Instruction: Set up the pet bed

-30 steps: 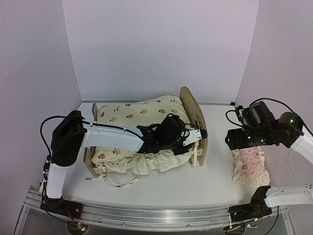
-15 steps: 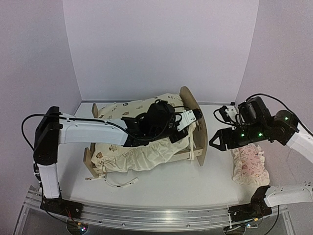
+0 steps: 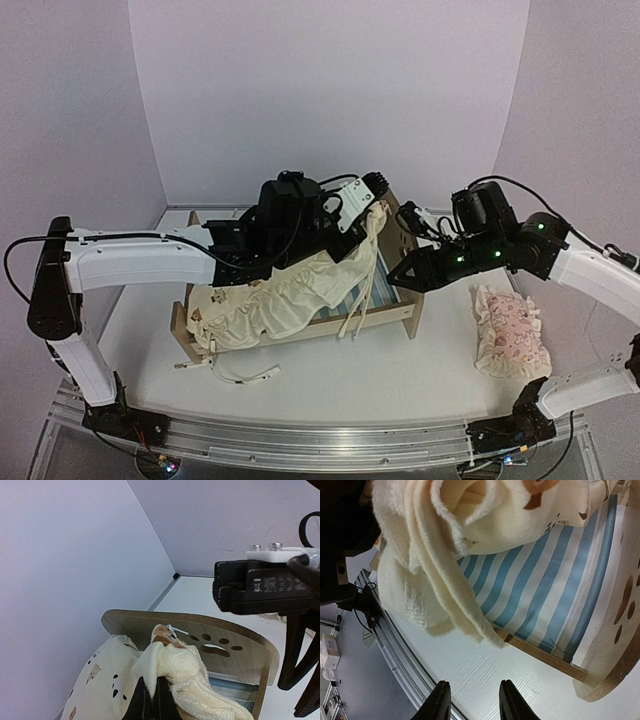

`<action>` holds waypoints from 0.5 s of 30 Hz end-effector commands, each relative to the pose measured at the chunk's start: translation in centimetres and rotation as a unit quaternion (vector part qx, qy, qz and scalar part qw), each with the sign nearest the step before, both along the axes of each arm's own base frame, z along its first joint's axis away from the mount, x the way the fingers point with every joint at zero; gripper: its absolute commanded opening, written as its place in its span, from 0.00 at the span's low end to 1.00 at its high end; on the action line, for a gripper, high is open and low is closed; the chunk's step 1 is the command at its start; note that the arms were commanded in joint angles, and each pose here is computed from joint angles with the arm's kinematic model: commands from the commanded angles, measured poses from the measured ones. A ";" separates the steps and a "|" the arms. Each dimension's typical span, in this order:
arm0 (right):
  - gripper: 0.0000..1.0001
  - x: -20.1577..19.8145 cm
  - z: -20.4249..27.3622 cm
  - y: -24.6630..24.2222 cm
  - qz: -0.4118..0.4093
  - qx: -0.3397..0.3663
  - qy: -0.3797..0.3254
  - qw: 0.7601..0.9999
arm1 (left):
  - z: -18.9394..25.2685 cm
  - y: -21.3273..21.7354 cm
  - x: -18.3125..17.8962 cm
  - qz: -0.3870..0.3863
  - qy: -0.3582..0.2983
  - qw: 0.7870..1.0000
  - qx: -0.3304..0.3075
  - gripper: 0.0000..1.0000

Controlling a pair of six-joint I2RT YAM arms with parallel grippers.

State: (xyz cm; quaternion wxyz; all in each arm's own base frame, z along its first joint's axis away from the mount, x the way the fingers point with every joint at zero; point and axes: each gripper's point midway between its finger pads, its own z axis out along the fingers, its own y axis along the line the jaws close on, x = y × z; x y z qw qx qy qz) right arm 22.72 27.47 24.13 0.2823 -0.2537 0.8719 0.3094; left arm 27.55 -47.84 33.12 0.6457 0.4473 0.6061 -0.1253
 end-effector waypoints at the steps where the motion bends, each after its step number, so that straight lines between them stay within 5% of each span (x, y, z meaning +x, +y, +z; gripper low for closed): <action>1: 0.34 1.1 1.3 1.9 0.026 0.018 -0.036 0.999 | 5.8 2.2 -0.4 0.015 -0.028 0.997 -0.076 0.00; 15: 0.35 0.8 -4.2 3.6 0.066 -0.046 -0.028 0.996 | 6.1 3.1 -0.1 0.025 -0.032 0.996 -0.078 0.00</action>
